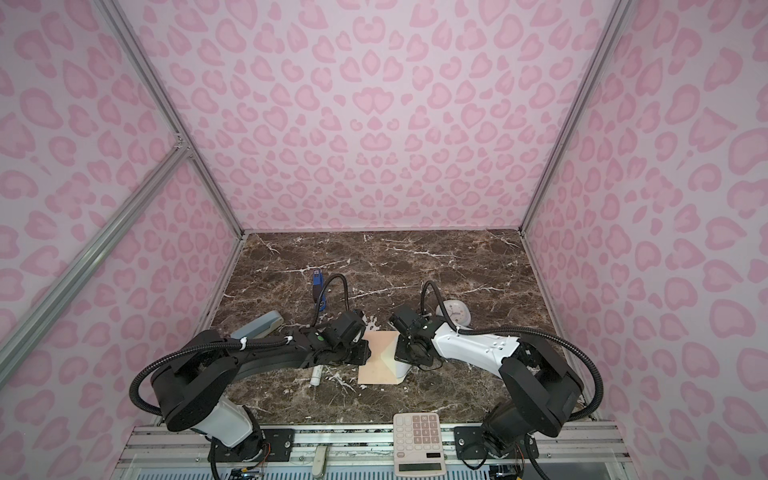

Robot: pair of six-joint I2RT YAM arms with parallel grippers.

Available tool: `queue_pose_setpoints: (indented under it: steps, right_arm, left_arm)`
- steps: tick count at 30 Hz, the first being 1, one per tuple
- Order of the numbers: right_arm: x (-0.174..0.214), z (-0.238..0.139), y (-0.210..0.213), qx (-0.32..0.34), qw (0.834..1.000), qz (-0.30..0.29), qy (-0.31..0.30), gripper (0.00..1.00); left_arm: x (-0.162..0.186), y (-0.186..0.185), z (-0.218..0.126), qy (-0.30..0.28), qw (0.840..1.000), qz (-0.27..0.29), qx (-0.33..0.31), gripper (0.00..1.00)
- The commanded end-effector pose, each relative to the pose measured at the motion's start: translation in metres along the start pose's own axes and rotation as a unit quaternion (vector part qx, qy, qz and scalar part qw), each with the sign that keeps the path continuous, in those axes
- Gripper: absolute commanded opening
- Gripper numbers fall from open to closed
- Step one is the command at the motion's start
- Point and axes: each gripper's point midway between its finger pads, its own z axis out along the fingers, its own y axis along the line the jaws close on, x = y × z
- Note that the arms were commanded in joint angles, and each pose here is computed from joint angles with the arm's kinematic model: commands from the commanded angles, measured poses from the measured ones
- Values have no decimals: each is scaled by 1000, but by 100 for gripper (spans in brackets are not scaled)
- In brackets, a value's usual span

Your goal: Place the letter into the envelope and seal it

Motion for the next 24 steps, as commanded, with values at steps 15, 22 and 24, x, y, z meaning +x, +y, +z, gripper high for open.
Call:
queue_pose_setpoints:
  steps: [15,22,24]
  right_arm:
    - [0,5,-7,32,999,-3,18,0]
    - [-1,6,-7,45,999,-6,24,0]
    - [0,7,-7,49,998,-10,28,0]
  left_arm:
    - [23,9,0,40,999,1,-14,31]
    - [22,8,-2,33,999,6,-9,31]
    - [21,7,-3,29,1000,6,-7,31]
